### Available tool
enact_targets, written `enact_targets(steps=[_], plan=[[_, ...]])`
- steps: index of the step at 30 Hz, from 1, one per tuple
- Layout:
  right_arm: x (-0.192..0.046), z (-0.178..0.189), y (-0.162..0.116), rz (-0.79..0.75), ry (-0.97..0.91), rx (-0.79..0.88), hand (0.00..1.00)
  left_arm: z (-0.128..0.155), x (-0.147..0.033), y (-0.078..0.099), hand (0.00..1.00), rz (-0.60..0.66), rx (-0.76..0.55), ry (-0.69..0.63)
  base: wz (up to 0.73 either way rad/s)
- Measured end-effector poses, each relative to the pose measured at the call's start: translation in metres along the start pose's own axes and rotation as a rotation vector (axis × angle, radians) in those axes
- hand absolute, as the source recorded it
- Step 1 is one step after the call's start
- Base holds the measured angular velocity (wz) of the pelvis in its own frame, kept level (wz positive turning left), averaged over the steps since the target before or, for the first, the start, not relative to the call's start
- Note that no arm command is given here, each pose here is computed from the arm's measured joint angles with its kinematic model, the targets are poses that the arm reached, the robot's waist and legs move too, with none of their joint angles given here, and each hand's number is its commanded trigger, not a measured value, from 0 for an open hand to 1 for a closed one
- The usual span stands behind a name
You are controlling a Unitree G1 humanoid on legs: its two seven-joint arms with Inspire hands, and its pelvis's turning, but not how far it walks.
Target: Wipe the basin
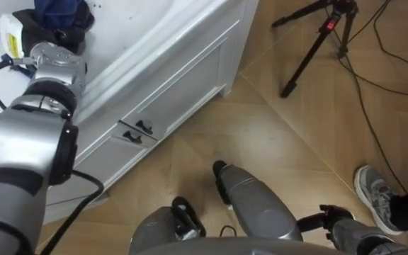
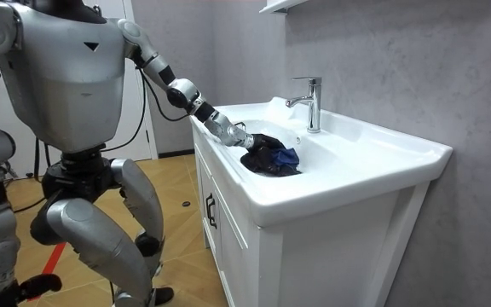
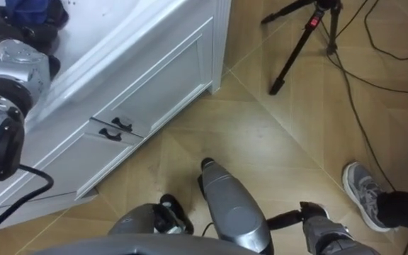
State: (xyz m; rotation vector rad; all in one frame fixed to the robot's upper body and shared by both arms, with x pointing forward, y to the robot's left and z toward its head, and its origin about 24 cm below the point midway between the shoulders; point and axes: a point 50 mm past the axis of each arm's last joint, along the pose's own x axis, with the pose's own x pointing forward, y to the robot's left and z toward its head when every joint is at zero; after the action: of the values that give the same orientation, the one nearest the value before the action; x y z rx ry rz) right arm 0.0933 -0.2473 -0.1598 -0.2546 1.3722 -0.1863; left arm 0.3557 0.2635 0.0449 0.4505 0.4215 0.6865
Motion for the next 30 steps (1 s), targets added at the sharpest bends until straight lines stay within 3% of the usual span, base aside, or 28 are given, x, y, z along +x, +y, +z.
enact_targets(steps=[13, 30], plan=[[0.000, -0.003, -0.015, -0.034, 0.013, 0.033, 0.00, 0.039, -0.002, -0.004, 1.00, 0.000, 0.012, -0.109, -0.09], [0.000, -0.005, -0.018, -0.043, 0.014, 0.020, 0.00, 0.047, -0.008, -0.012, 1.00, -0.010, 0.034, -0.160, -0.03]])
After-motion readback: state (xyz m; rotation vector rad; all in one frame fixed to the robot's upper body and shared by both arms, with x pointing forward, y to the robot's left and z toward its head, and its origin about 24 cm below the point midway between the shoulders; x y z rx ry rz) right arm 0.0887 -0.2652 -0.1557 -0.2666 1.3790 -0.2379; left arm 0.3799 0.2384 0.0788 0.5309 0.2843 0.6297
